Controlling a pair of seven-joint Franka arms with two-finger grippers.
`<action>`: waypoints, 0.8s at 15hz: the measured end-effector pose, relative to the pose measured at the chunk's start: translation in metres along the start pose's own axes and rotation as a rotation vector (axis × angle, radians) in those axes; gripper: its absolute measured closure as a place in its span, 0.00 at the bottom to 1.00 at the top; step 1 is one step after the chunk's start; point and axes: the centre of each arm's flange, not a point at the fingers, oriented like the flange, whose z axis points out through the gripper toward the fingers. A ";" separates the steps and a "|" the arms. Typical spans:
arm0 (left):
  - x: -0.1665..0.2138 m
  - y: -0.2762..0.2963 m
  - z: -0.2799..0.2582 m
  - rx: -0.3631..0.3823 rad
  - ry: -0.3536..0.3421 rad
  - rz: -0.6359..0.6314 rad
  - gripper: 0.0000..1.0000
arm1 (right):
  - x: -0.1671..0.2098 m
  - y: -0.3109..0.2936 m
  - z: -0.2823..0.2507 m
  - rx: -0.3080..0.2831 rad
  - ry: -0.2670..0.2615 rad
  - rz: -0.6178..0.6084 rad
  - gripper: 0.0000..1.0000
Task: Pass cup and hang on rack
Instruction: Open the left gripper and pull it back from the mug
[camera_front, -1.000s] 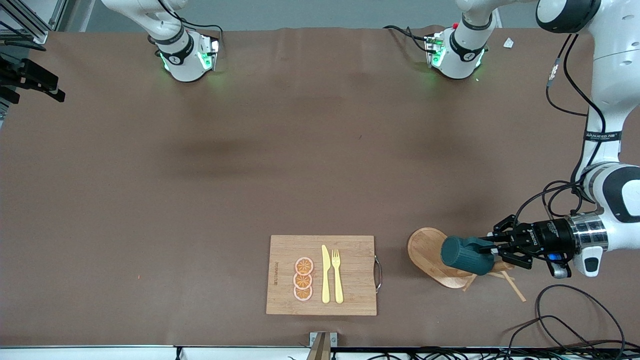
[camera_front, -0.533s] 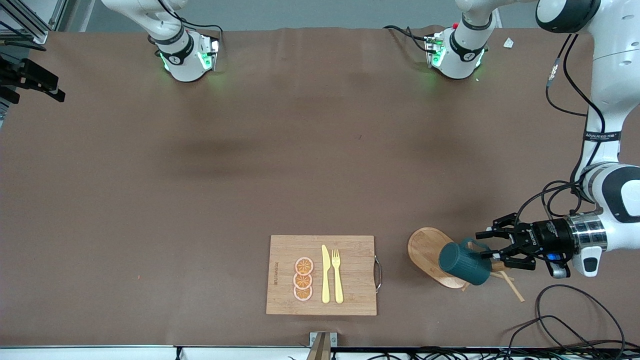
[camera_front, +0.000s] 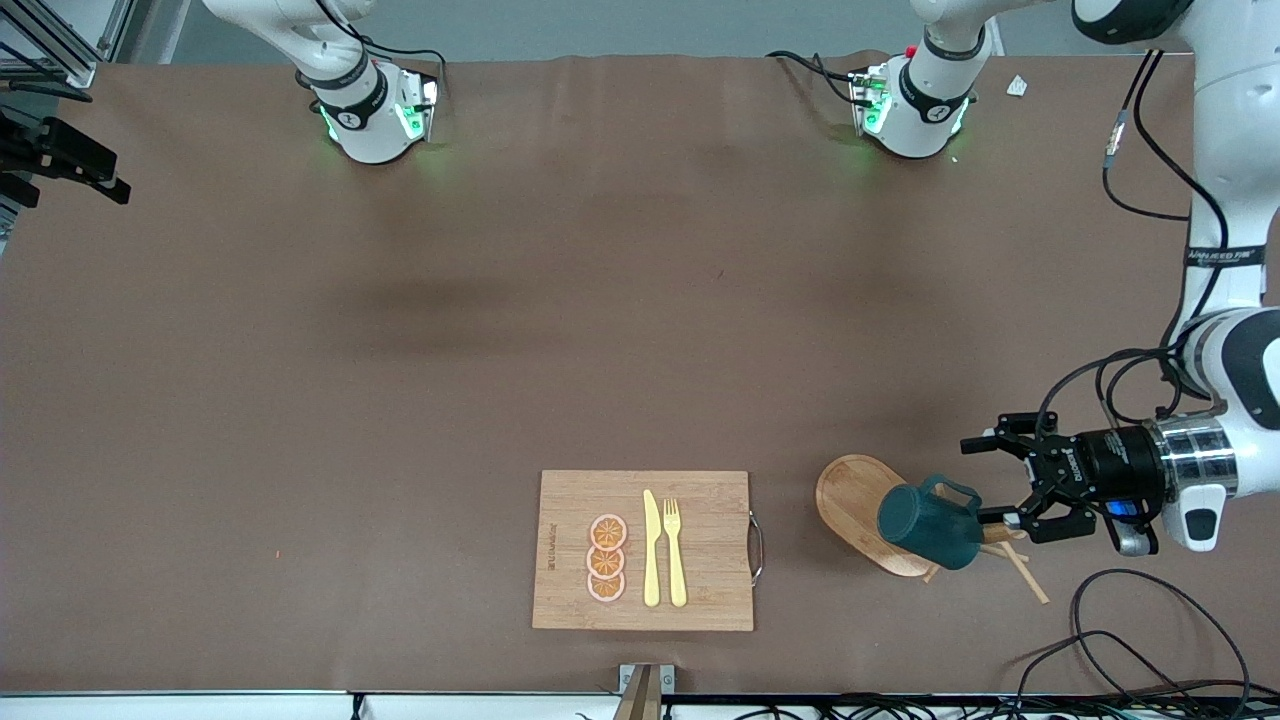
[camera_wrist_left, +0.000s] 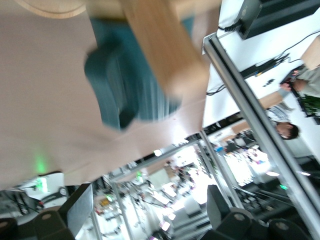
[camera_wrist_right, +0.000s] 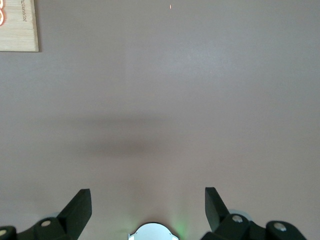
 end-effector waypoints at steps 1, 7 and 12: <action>-0.022 0.006 0.003 0.039 0.032 0.025 0.00 | 0.000 0.000 0.000 0.000 0.000 0.000 0.00; -0.126 0.011 0.013 0.320 0.243 0.213 0.00 | 0.000 0.000 0.000 0.000 0.000 0.000 0.00; -0.168 0.000 -0.013 0.558 0.432 0.459 0.00 | 0.000 0.000 0.000 0.000 0.000 0.000 0.00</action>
